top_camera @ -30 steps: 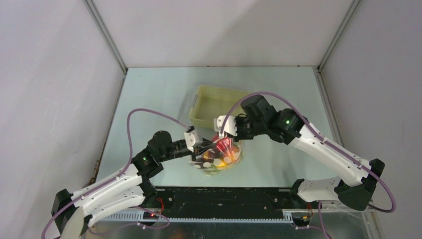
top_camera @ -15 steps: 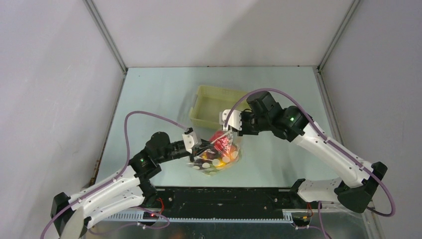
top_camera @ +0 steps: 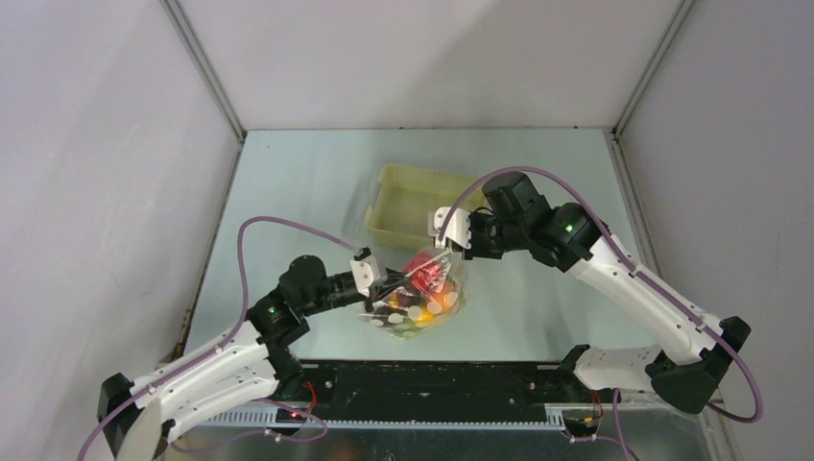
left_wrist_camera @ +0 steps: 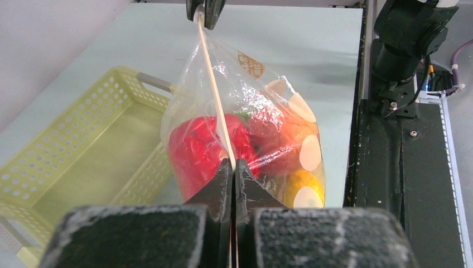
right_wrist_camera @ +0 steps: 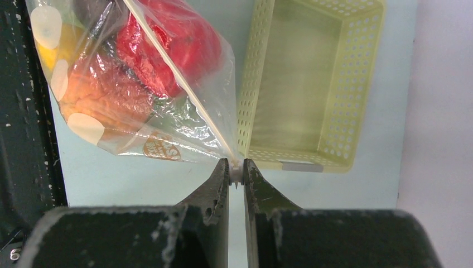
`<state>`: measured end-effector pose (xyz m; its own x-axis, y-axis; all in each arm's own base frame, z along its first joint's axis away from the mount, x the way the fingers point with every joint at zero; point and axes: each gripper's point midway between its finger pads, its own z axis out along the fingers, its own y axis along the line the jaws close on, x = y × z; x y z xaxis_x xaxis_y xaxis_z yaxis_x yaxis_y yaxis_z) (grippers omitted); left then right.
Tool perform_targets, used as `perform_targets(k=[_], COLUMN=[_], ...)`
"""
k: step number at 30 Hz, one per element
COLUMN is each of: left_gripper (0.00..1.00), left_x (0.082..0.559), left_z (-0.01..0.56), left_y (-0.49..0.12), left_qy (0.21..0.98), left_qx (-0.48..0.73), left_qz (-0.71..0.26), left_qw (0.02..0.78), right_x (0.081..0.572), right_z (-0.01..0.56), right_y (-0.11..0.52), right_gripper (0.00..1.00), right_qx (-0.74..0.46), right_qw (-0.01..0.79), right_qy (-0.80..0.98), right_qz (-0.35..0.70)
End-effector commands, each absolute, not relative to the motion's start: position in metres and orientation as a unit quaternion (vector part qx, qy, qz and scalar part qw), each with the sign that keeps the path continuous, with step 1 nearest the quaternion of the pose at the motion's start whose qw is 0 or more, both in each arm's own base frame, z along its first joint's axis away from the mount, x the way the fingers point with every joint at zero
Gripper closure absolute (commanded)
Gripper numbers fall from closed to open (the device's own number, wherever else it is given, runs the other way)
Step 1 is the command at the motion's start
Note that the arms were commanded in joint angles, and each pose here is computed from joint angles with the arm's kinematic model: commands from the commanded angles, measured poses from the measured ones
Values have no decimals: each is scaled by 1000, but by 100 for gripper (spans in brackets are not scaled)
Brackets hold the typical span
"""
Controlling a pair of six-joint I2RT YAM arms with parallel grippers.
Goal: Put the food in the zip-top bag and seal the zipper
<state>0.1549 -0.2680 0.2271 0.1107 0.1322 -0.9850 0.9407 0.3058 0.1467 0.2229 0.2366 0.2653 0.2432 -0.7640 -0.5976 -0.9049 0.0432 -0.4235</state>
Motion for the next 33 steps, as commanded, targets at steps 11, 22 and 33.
perform_targets(k=[11,22,33], left_gripper=[100,100,100], left_x=[144,145,172], left_z=[254,259,262], left_y=[-261,-263,-258], left_qy=[540,545,651], left_qx=[461,440,310], left_qz=[-366,-381,-390], left_qw=[602,604,572], right_x=[240,225,234], right_z=[292,298,362], right_y=[202,216,206], right_gripper=[98,97,1], right_qx=[-650,-658,-498], right_qw=[427,445,615], right_qy=[629,603,605], right_qz=[23,76,85])
